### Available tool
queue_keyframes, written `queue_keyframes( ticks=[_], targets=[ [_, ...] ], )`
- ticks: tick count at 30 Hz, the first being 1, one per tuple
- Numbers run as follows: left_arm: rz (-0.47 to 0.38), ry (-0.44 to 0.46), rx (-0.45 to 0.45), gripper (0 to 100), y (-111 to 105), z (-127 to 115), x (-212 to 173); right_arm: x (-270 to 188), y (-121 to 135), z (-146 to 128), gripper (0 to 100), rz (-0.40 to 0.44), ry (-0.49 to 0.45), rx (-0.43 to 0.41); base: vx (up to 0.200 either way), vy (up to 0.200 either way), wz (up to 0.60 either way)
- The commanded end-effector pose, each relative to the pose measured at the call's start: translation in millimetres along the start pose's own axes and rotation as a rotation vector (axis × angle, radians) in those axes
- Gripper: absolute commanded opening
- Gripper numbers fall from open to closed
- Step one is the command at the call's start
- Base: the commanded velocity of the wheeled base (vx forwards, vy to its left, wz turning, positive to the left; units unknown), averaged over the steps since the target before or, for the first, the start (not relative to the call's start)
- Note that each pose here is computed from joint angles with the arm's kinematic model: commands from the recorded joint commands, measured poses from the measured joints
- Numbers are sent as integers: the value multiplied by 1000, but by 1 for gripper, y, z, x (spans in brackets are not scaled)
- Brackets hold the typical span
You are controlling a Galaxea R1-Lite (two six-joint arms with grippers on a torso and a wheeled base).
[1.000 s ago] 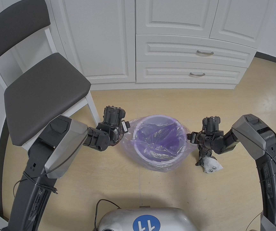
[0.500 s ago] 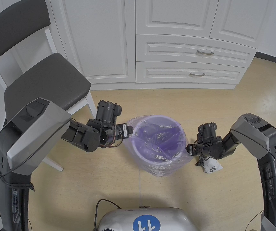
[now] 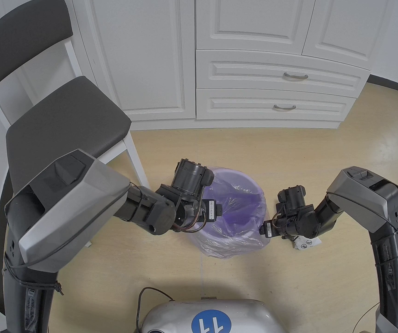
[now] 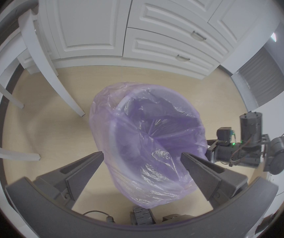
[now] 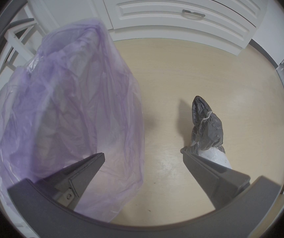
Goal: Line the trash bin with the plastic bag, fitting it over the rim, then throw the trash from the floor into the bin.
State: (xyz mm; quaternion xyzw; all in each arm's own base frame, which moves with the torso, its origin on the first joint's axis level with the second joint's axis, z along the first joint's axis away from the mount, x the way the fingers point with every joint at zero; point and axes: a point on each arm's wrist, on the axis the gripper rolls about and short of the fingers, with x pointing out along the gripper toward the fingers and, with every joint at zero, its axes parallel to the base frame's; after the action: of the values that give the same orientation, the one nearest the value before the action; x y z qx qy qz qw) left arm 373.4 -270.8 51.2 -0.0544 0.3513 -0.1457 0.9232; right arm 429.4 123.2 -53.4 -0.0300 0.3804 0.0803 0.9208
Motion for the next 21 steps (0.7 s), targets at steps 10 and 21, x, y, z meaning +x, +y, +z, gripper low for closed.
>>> queue_keyframes(
  ticks=[10, 21],
  targets=[
    [277, 134, 228, 100, -24, 4, 44, -12, 19, -10, 100, 32, 26, -101, 0, 0, 0],
    [363, 121, 272, 100, -14, -10, 64, -12, 23, -14, 100, 38, 38, -113, 0, 0, 0]
  ],
)
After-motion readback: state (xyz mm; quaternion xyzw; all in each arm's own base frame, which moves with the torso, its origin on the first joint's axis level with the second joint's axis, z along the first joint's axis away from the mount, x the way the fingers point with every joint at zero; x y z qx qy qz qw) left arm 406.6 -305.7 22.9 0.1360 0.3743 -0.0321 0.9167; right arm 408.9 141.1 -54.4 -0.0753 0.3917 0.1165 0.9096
